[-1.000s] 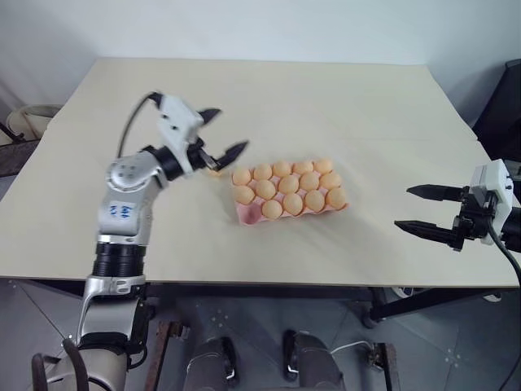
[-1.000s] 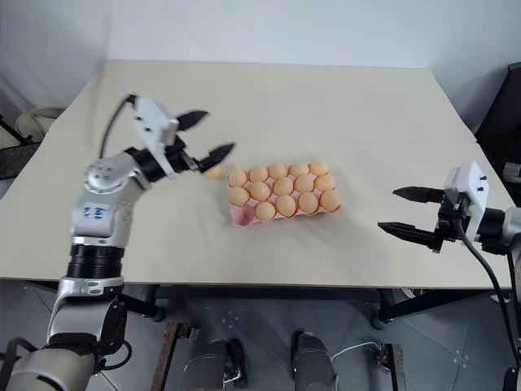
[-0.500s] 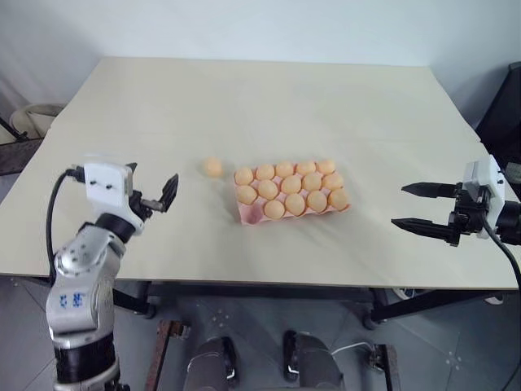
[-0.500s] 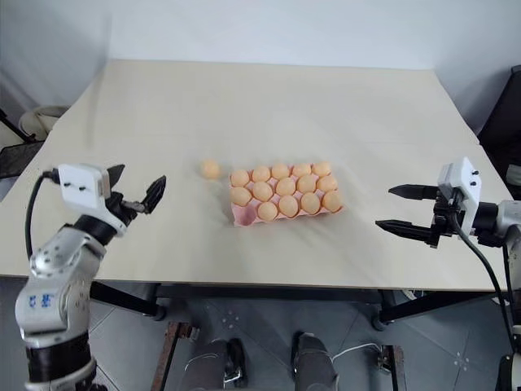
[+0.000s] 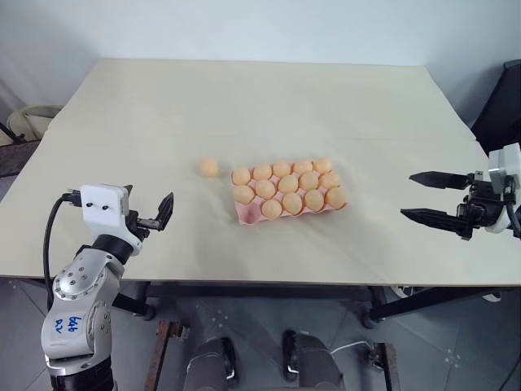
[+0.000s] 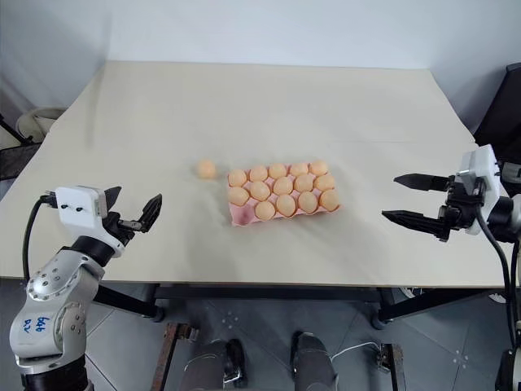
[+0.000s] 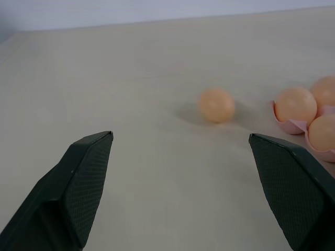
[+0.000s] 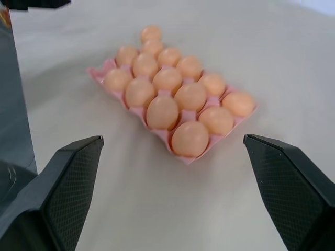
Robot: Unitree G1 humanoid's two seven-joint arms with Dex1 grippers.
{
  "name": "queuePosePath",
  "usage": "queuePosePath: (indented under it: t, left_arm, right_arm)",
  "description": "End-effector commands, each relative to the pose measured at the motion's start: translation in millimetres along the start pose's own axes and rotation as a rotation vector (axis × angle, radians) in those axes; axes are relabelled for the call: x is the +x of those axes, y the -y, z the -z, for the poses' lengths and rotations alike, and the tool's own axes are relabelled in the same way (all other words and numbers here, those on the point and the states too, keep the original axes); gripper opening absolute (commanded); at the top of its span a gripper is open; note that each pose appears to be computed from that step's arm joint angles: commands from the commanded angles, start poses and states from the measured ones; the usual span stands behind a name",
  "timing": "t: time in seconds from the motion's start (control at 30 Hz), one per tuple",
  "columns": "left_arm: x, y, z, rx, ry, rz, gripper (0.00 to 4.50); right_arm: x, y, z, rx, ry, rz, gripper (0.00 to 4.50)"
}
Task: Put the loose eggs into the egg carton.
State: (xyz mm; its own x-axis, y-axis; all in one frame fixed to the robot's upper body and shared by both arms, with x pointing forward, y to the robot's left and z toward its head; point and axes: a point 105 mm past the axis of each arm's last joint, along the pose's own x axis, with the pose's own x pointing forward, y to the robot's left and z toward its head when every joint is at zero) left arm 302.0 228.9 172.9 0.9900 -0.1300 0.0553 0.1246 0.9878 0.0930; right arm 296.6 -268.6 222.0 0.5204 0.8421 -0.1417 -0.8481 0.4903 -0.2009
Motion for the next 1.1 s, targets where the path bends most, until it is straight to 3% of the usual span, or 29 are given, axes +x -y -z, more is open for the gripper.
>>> queuePosePath:
  t: [0.03, 0.6, 1.1]
  left_arm:
    - [11.2, 0.2, -10.1, 0.022, 0.036, 0.029, 4.44]
    - [122.7, 31.7, 4.3, 0.163, -0.047, 0.342, 4.44]
    - [159.9, 56.2, 14.6, 0.164, -0.062, 0.404, 4.44]
  right_arm:
    - [-4.1, -1.5, -17.3, -0.043, 0.069, 0.015, 4.5]
    - [-4.9, -10.8, -16.1, -0.035, 0.094, 0.034, 4.5]
    - [-30.9, -19.1, -19.1, -0.052, 0.086, 0.11, 4.5]
